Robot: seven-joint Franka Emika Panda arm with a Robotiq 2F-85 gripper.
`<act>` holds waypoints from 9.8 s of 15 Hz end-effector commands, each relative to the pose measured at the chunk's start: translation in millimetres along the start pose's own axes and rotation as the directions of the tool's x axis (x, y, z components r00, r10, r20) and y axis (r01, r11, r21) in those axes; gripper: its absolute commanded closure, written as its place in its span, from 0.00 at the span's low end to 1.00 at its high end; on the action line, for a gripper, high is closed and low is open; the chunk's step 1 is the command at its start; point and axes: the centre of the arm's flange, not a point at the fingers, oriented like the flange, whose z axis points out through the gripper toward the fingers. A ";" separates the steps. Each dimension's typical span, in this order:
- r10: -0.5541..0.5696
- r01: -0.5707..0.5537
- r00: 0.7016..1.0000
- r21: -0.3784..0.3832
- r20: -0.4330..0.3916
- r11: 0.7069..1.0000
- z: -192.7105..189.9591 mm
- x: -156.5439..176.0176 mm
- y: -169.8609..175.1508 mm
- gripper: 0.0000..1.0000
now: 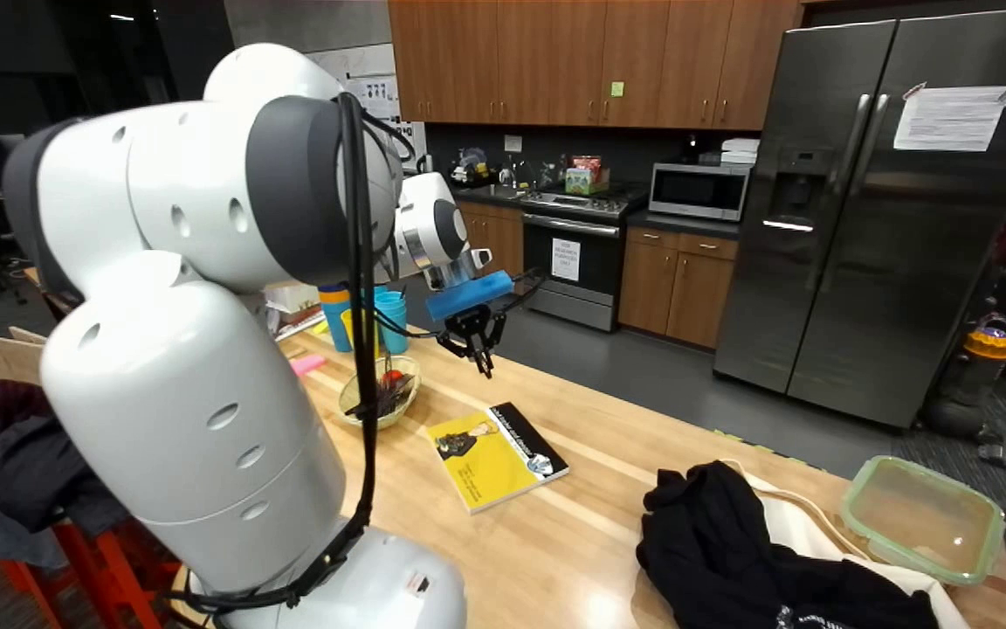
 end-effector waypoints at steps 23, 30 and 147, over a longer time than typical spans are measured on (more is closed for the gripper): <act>-0.058 0.062 0.997 -0.089 0.042 0.994 2.1 -23.8 -11.5 0.84; -0.058 0.062 0.997 -0.089 0.042 0.994 2.1 -23.8 -11.5 0.84; 0.156 -0.250 0.860 0.134 0.485 0.959 156.2 -218.2 -28.0 0.96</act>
